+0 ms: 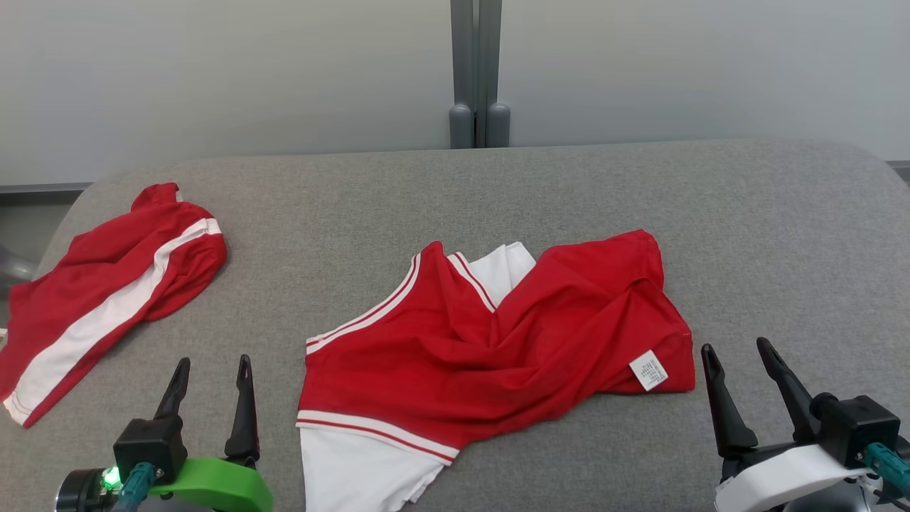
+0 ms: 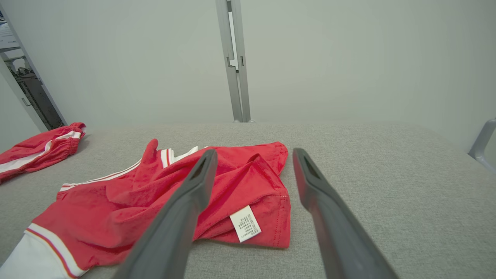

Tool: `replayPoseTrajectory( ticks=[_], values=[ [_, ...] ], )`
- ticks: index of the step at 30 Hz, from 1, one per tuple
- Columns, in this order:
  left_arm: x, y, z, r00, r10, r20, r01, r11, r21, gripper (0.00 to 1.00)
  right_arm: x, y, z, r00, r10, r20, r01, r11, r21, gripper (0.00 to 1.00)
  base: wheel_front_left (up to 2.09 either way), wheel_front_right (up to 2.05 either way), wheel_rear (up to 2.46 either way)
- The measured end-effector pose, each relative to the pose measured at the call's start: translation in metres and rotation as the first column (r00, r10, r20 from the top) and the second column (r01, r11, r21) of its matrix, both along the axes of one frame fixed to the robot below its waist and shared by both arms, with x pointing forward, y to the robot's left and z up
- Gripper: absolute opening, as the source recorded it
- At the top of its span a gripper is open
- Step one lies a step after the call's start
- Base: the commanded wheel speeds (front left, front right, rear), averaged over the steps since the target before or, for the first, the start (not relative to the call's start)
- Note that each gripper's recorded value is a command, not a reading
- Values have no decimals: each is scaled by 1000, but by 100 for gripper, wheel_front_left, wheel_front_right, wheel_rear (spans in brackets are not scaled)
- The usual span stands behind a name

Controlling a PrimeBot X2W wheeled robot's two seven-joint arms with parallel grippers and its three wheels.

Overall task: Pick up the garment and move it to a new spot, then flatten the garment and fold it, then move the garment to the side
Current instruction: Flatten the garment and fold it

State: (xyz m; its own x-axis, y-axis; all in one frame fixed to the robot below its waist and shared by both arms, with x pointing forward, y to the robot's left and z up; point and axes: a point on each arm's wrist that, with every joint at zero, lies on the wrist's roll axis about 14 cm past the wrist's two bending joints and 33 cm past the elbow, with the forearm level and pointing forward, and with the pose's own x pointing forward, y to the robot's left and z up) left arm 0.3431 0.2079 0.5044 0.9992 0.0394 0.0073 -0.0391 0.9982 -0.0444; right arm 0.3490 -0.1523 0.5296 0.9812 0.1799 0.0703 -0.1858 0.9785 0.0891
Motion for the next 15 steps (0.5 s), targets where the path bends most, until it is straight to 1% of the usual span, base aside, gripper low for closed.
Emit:
replayPoseTrajectory(
  ticks=[15],
  values=[
    [-5,1,-1,1000,9,-18,-10,1000,-18,100,2,6,0,999,23,-24,-23,999,-27,100,0,0,0]
  ],
)
